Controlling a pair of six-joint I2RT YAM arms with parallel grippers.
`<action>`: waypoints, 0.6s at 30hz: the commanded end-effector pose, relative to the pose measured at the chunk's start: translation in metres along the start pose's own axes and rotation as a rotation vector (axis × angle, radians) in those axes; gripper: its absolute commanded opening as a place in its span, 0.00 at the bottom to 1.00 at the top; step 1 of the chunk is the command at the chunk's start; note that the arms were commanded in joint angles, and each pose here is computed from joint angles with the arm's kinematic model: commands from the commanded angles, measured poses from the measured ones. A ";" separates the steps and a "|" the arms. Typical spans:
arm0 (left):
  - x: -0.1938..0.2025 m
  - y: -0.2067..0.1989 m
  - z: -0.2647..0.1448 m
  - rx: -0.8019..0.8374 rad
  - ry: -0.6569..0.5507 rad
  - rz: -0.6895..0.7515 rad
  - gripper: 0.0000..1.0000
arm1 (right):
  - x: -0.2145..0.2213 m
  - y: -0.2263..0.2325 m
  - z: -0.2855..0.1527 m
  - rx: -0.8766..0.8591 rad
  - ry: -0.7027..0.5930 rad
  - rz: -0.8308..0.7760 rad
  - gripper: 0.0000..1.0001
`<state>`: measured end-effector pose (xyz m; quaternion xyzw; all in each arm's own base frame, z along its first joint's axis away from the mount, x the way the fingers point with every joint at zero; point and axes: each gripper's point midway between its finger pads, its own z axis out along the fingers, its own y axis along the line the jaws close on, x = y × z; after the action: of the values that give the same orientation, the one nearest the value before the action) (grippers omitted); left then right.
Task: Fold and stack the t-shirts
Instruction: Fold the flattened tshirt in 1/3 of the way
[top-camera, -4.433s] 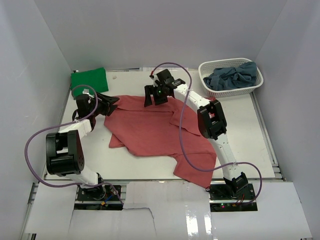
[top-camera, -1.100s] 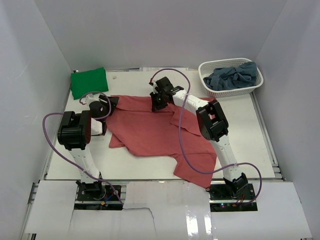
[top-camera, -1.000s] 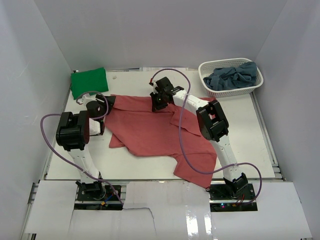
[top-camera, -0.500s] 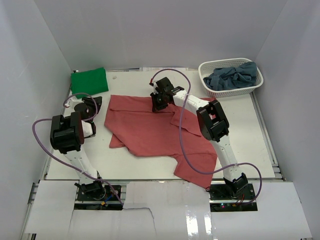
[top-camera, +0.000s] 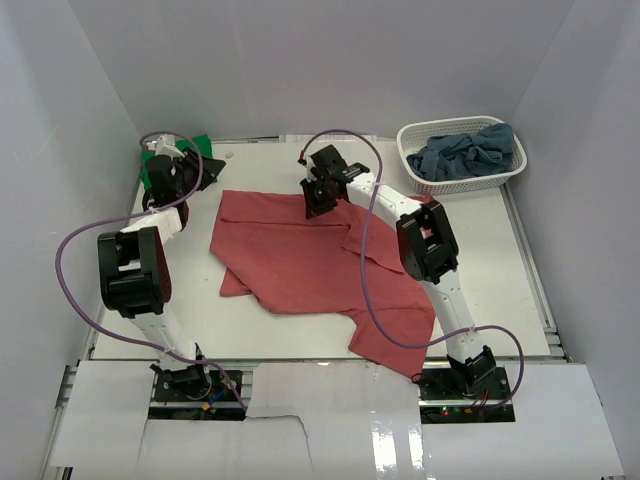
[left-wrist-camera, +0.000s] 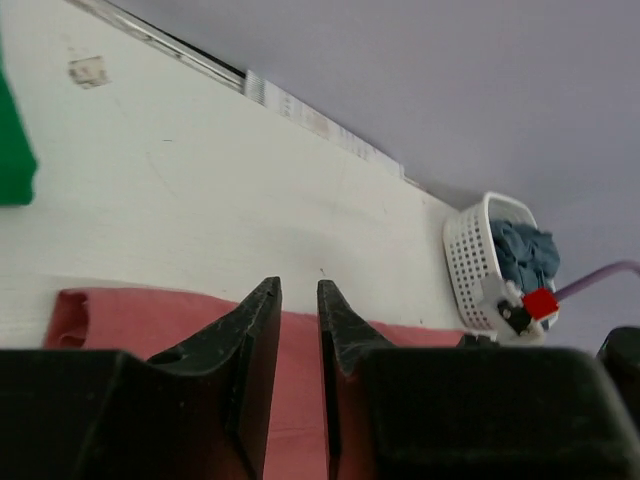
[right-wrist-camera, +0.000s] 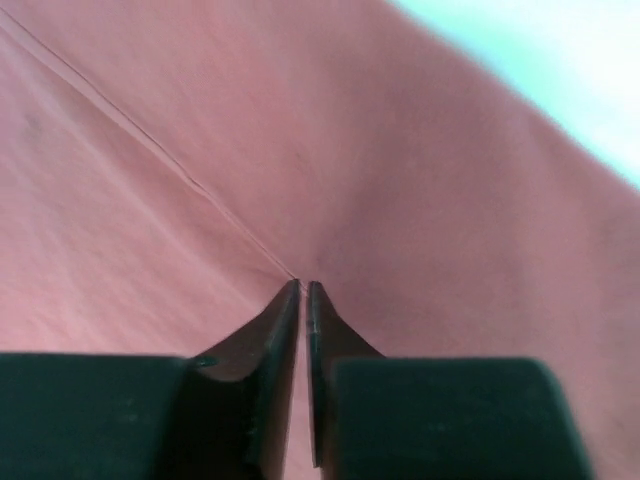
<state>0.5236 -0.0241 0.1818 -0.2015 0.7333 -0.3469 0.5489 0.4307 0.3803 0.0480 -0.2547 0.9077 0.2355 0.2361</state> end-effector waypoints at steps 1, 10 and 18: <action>0.020 -0.033 -0.011 0.055 0.218 0.099 0.31 | -0.050 0.011 -0.048 0.003 -0.111 -0.046 0.18; 0.057 -0.050 -0.066 -0.083 0.439 0.183 0.17 | -0.050 0.027 -0.128 0.027 -0.159 -0.057 0.51; 0.093 -0.045 -0.139 -0.168 0.532 0.159 0.34 | 0.066 0.023 -0.178 0.154 0.004 0.013 0.66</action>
<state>0.3895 -0.0759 0.1869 -0.0917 0.8752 -0.2841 0.3806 0.3535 0.3037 0.1744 -0.2437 0.9024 0.2071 0.2889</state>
